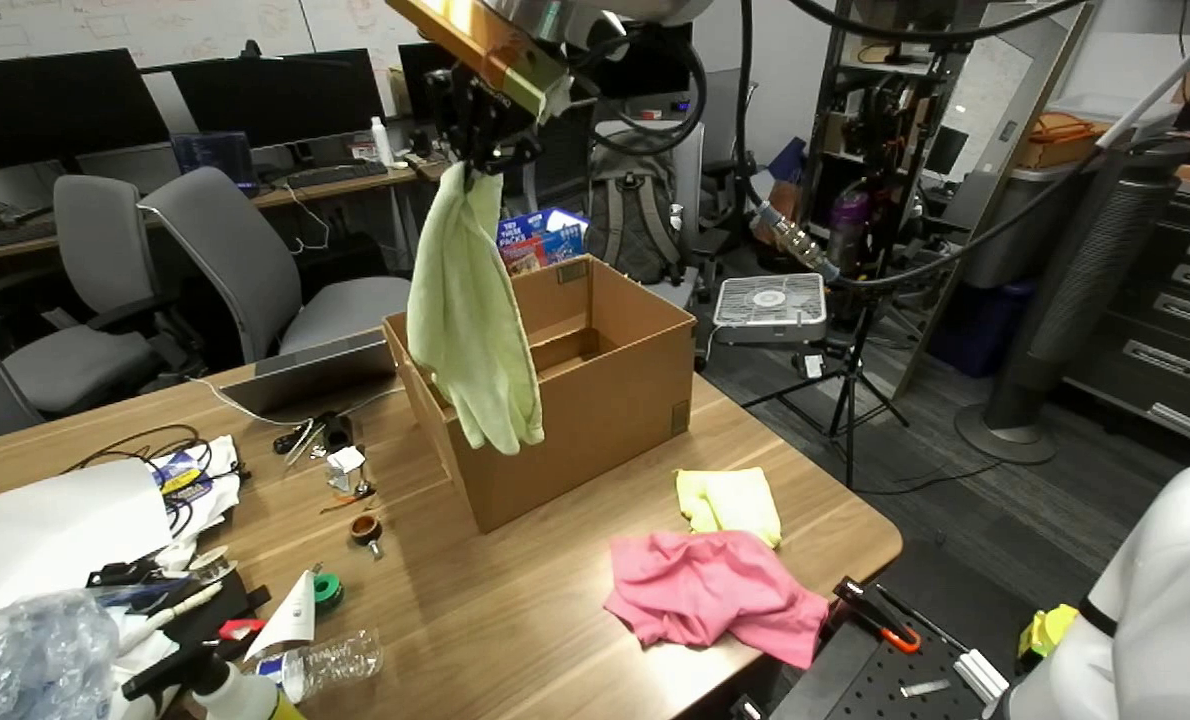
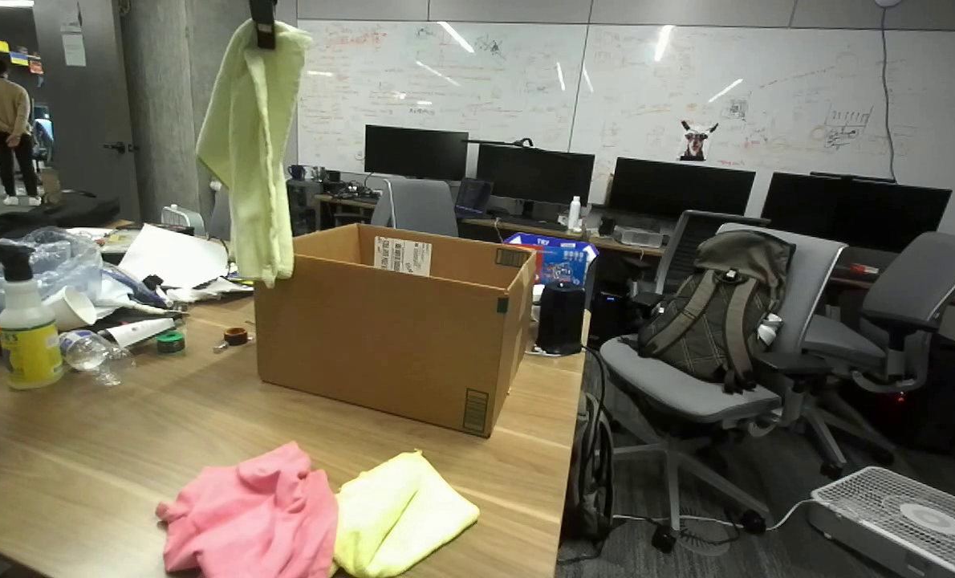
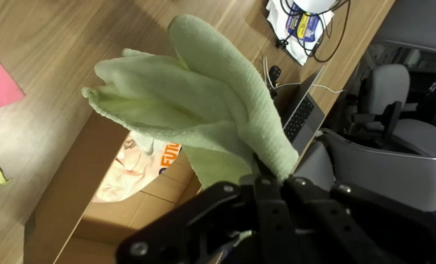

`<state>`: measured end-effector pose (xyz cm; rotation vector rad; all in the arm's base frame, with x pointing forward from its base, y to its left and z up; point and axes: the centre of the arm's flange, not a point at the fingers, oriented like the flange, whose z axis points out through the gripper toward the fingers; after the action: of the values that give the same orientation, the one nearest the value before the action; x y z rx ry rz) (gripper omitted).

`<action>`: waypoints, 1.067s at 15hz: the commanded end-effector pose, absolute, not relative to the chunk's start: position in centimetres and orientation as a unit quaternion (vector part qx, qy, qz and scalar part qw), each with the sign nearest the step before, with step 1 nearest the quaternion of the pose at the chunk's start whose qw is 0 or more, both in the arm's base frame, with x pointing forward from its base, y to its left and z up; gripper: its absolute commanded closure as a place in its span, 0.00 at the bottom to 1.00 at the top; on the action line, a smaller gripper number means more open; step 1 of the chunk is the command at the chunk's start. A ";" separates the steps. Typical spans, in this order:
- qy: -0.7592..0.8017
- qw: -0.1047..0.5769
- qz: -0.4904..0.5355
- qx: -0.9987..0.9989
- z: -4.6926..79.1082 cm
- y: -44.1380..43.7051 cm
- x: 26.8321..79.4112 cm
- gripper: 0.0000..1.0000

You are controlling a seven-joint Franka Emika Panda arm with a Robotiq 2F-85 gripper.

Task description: Pick up the clothes from the table and put them in the box

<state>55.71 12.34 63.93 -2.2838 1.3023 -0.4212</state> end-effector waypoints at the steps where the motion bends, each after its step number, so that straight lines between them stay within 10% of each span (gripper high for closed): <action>1: 0.510 0.262 -0.154 -0.804 68.1 11.7 56.8 0.99; 16: 0.634 0.295 -0.161 -0.697 71.8 5.5 61.2 0.99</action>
<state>60.00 6.34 69.88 -1.9030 1.6537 -0.4279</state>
